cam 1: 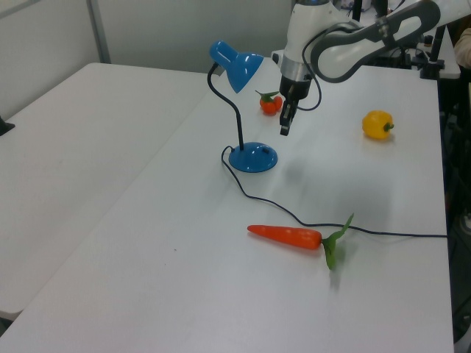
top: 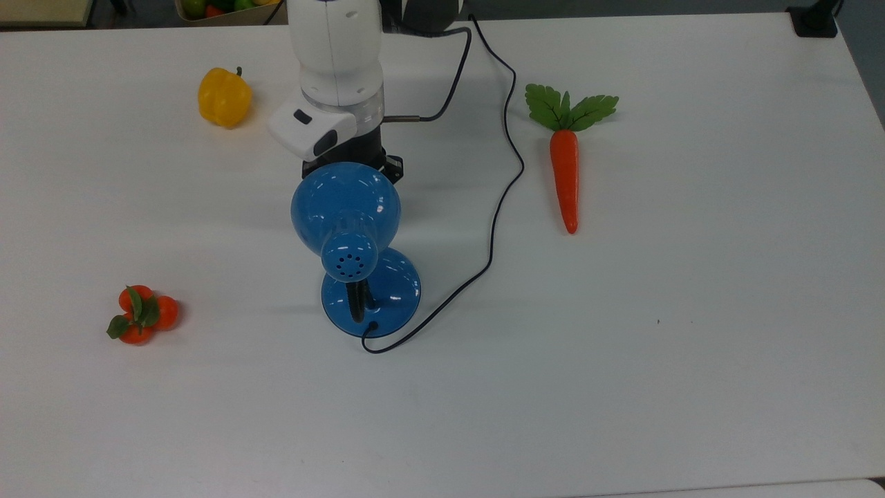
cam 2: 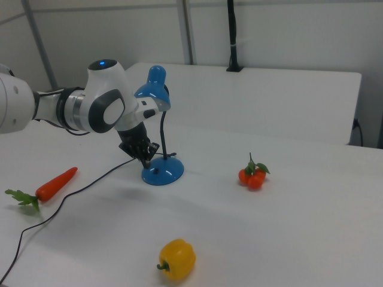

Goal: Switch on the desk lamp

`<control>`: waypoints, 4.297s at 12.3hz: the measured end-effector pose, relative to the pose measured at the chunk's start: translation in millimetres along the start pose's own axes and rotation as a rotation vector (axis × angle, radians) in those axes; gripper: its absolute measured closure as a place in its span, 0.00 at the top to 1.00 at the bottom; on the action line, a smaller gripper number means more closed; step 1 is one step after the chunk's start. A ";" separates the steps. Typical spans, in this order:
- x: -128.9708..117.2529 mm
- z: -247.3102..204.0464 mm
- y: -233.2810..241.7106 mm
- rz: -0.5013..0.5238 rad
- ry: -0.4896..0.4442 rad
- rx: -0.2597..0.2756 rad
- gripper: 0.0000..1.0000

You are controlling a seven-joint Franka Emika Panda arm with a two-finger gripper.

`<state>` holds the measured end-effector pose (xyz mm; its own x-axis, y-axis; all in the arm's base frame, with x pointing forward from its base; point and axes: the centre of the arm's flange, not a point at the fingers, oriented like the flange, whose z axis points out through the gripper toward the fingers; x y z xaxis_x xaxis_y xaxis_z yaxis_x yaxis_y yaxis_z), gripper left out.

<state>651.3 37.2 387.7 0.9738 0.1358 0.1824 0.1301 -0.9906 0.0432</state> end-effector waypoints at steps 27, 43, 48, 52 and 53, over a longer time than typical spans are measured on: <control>18.7 58.8 -9.1 0.009 0.178 0.001 0.01; -25.9 -71.3 1.9 -0.010 -0.181 -0.055 0.01; -54.3 -174.2 5.3 0.008 -0.215 -0.070 0.08; -65.4 -204.5 7.5 0.017 -0.225 -0.073 0.55; -66.3 -209.7 9.2 0.022 -0.232 -0.074 0.70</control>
<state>548.8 23.0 582.0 0.9941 0.0983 -0.0458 0.1029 -0.9880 0.1147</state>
